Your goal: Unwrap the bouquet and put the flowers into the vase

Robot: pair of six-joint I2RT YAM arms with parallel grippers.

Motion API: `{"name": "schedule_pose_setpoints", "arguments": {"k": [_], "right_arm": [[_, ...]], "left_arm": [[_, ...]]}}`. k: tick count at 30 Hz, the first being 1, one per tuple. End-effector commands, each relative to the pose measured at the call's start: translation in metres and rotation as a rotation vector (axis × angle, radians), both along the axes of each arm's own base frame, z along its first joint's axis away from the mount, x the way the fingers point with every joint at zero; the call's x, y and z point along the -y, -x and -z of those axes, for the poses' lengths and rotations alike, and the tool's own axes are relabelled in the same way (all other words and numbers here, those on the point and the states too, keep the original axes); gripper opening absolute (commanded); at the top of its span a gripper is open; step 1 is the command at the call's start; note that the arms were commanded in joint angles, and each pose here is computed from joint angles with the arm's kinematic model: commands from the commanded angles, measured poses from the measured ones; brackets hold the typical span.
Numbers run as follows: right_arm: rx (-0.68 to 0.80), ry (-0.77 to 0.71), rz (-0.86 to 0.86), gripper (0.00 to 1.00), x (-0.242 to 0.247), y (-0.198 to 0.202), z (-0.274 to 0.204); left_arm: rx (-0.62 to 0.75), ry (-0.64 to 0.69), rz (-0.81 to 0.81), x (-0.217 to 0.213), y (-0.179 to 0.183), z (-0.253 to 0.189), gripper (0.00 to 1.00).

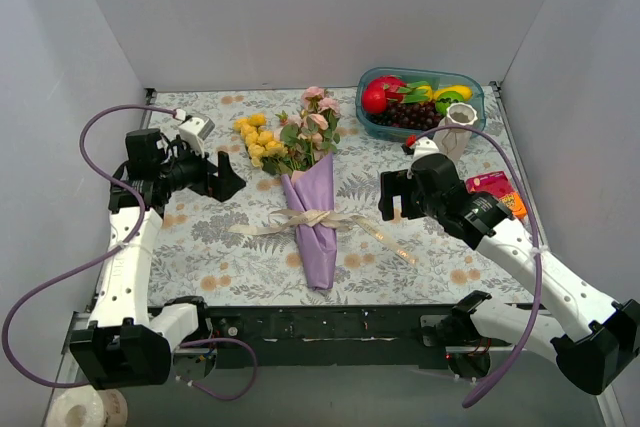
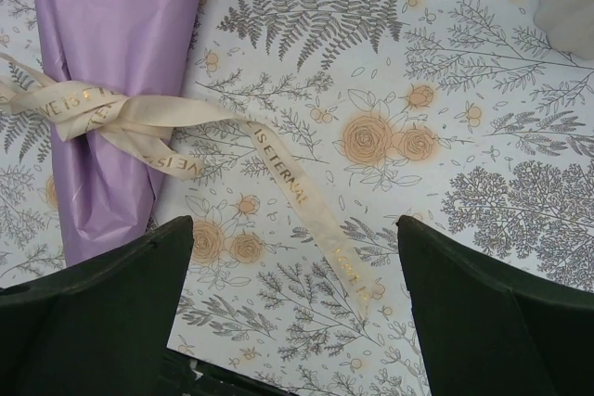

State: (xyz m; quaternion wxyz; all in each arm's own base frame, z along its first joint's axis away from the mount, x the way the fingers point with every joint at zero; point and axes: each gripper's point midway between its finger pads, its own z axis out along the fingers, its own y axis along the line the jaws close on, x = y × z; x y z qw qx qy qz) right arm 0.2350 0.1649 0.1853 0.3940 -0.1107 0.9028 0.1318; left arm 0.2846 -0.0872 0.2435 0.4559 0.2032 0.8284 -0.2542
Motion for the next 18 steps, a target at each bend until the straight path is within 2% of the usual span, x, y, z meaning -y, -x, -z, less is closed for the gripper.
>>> {"name": "schedule_pose_setpoints", "arguments": {"k": [1,4,9,16,18], "right_arm": [[0.04,-0.059,-0.03,0.98,-0.011,-0.002,-0.008],[0.019,-0.042,-0.061,0.98,-0.013,0.001,0.007],[-0.001,-0.05,-0.14,0.98,-0.024,0.005,0.026],[-0.011,-0.06,-0.176,0.98,-0.03,0.007,0.043],[-0.019,-0.059,-0.173,0.98,-0.031,0.006,0.046]], "left_arm": [[0.003,-0.008,0.088,0.008,0.011,0.003,0.98],[-0.008,-0.019,0.166,0.022,0.018,0.009,0.98],[-0.078,-0.069,0.279,0.042,0.025,0.044,0.98],[-0.141,-0.217,0.399,0.062,0.04,0.104,0.98],[-0.124,-0.238,0.409,0.065,0.038,0.11,0.98]]}}
